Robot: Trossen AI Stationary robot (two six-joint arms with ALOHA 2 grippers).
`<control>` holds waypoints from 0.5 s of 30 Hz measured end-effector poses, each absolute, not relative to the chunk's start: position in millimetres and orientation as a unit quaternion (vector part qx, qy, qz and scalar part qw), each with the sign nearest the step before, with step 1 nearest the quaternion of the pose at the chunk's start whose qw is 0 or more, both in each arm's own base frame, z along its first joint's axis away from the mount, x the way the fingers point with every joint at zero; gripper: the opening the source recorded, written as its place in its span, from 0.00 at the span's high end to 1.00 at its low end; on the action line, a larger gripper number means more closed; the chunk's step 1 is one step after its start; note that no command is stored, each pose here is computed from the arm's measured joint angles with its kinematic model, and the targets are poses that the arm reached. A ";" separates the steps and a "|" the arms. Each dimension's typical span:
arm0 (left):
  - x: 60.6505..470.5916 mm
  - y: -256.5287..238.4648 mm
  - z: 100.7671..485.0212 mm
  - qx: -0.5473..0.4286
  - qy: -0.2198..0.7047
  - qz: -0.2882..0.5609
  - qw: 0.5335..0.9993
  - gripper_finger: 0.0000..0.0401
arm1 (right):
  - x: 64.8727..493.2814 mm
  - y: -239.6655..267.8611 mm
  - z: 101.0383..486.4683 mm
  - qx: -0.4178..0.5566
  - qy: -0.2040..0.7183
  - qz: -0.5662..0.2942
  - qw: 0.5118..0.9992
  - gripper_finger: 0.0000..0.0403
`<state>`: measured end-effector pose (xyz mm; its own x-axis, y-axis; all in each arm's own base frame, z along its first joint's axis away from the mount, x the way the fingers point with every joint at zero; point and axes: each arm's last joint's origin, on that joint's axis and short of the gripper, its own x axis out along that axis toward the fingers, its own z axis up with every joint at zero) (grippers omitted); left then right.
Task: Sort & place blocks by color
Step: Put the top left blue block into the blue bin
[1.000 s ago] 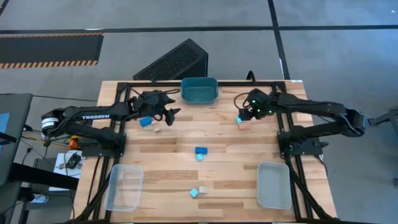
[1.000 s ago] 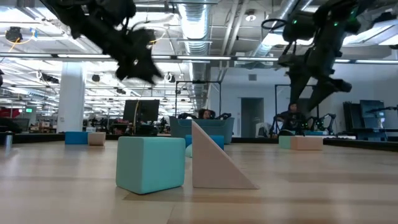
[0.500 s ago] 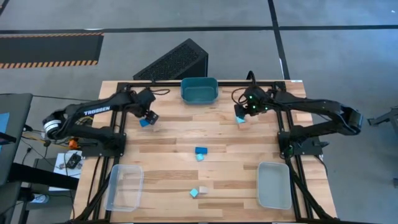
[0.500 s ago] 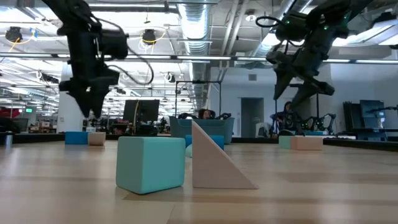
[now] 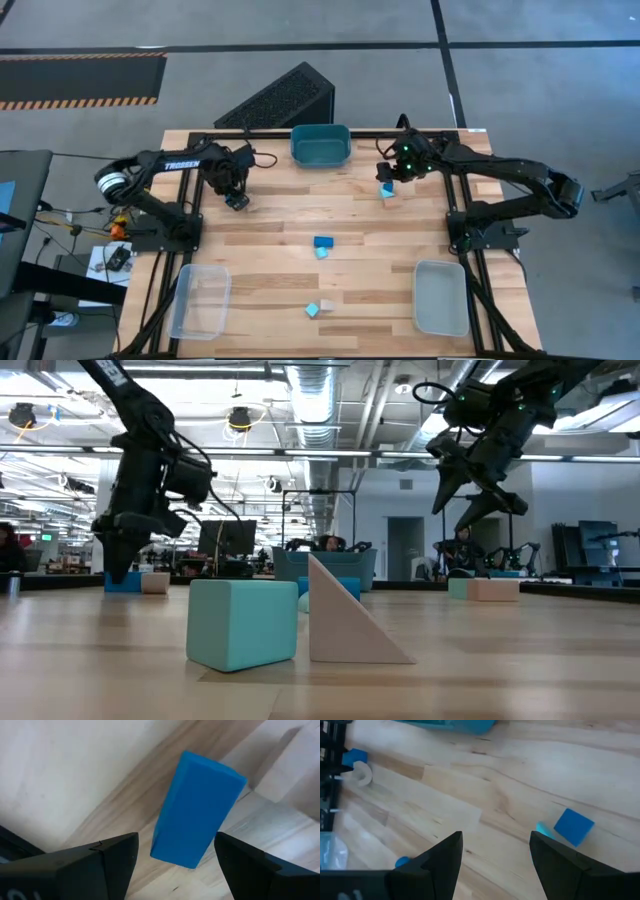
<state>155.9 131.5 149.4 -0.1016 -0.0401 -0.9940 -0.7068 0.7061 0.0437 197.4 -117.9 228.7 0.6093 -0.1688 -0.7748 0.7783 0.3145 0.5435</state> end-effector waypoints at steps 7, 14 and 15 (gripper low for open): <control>170.8 145.0 133.1 -0.239 0.721 0.241 0.603 0.44 | 198.8 -107.9 226.0 0.480 0.344 -0.296 0.751 0.37; 182.4 149.3 145.4 -0.210 0.705 0.306 0.604 0.74 | 198.3 -90.7 220.8 0.439 0.409 -0.275 0.751 0.37; 183.1 150.2 149.9 -0.216 0.693 0.319 0.609 0.75 | 198.3 -88.0 220.1 0.429 0.418 -0.274 0.752 0.37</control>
